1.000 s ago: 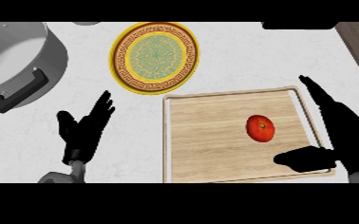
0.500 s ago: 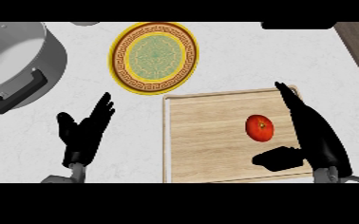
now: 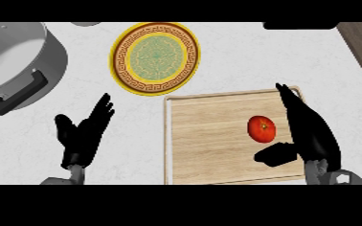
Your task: Pick the tomato from the tray and place it in the plate
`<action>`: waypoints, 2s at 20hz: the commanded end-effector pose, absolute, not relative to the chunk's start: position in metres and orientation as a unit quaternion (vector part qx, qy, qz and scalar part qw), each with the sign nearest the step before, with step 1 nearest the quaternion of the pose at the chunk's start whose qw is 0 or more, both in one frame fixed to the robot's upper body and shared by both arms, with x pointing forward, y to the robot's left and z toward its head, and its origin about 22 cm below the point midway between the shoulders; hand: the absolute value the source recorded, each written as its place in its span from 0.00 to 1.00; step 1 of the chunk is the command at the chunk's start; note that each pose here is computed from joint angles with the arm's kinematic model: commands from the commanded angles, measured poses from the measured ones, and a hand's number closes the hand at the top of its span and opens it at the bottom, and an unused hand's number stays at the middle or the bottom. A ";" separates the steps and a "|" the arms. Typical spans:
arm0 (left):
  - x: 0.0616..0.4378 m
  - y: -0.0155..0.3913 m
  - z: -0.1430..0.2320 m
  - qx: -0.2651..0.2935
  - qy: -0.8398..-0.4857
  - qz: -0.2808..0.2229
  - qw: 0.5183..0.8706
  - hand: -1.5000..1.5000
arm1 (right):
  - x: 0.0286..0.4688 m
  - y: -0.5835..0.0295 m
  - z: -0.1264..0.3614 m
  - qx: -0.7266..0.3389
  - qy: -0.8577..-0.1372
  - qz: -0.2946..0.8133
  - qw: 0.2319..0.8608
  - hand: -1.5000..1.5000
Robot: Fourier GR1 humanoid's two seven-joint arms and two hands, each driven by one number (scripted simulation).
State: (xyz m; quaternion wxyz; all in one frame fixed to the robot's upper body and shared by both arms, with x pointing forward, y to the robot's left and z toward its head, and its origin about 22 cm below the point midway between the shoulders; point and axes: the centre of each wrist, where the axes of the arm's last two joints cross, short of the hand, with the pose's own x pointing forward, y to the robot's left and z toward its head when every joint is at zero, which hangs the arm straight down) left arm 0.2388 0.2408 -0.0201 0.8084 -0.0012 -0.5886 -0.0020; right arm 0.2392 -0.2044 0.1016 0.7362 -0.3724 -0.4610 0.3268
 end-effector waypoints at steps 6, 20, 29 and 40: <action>0.226 0.257 -0.044 0.004 -0.563 -0.002 0.827 0.50 | 0.258 -0.193 0.074 -0.364 -0.439 0.343 0.747 0.00; 0.217 0.237 -0.051 0.000 -0.563 -0.004 0.826 0.50 | 0.264 -0.213 0.048 -0.387 -0.431 0.418 0.700 1.00; 0.249 0.223 -0.022 -0.036 -0.578 -0.058 0.813 0.50 | 0.236 -0.023 0.081 -0.367 -0.533 0.469 0.601 1.00; 0.255 0.205 -0.024 -0.048 -0.566 -0.071 0.820 0.50 | 0.246 0.016 0.137 -0.421 -0.692 0.266 0.522 1.00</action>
